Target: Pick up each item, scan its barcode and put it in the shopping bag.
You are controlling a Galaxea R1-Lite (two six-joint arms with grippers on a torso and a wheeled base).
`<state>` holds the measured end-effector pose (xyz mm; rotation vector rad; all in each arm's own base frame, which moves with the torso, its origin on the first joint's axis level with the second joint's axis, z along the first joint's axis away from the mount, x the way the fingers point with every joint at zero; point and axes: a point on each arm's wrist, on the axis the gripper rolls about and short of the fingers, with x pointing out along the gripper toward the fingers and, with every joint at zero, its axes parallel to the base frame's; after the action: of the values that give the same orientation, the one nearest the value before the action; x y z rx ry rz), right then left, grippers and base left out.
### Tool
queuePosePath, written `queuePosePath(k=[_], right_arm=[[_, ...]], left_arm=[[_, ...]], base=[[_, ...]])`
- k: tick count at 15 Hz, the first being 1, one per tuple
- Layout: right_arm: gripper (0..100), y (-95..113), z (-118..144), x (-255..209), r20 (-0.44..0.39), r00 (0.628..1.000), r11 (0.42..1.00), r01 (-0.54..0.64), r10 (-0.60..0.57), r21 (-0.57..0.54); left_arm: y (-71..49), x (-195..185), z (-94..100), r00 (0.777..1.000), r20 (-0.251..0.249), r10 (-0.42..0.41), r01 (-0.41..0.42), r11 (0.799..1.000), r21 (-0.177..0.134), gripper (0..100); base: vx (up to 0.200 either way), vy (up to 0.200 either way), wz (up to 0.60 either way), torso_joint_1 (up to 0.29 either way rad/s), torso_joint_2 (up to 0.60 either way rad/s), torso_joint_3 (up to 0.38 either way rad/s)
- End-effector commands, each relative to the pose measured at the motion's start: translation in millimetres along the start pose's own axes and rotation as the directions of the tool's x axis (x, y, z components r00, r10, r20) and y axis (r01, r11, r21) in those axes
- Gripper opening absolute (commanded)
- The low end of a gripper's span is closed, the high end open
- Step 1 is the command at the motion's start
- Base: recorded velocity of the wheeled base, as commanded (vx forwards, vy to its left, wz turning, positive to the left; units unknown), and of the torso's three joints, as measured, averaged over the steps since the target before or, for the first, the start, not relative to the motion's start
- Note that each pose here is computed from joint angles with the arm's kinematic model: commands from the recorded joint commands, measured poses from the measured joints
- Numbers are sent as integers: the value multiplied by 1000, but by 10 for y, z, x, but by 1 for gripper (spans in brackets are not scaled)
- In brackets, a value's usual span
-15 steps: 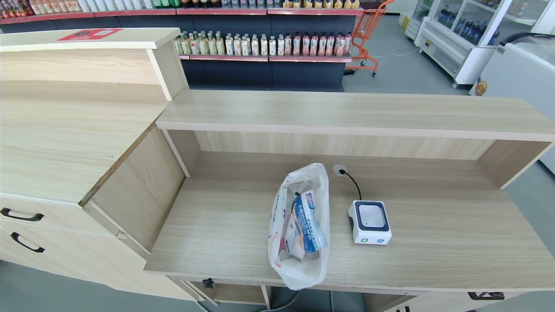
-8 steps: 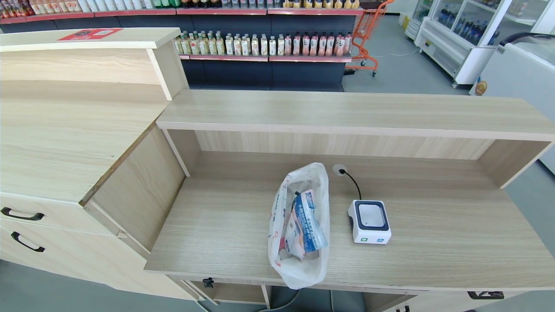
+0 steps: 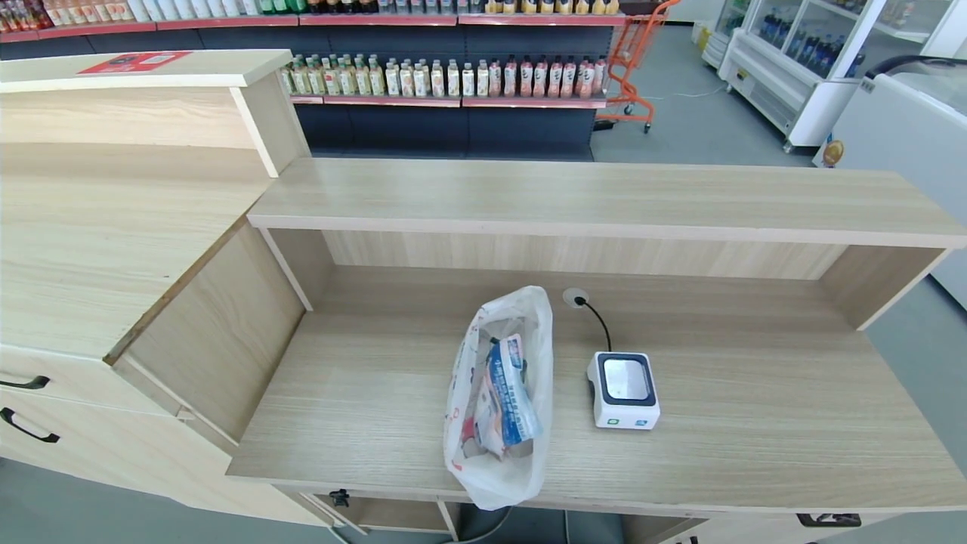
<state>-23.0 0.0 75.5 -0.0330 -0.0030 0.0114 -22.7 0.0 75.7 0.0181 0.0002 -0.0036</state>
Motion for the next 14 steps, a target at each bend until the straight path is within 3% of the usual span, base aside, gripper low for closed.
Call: queuePosePath(k=[1,5,7,9,12,14], right_arm=[[100,0,0,3,-4,1000,1000,-1,1,-1],[100,0,0,3,-4,1000,1000,-1,1,-1],[100,0,0,3,-4,1000,1000,-1,1,-1],[100,0,0,3,-4,1000,1000,-1,1,-2],[100,0,2,3,-3,1000,1000,-1,1,-2],[100,0,2,3,-3,1000,1000,-1,1,-2]], left_arm=[[0,0,0,1000,0,-1,1,1000,2,100],[0,0,0,1000,0,-1,1,1000,19,100],[1,0,0,1000,0,1,-1,1000,10,100],[1,0,0,1000,0,1,-1,1000,-6,100],[0,1,0,1000,-1,-1,1,1000,-3,100],[0,1,0,1000,-1,-1,1,1000,-3,100]], base=[[0,-200,0,-2,2,2],[0,-200,0,-1,0,2],[0,-200,0,0,2,0],[0,0,0,0,0,0],[0,0,0,0,0,0],[200,0,0,0,2,5]])
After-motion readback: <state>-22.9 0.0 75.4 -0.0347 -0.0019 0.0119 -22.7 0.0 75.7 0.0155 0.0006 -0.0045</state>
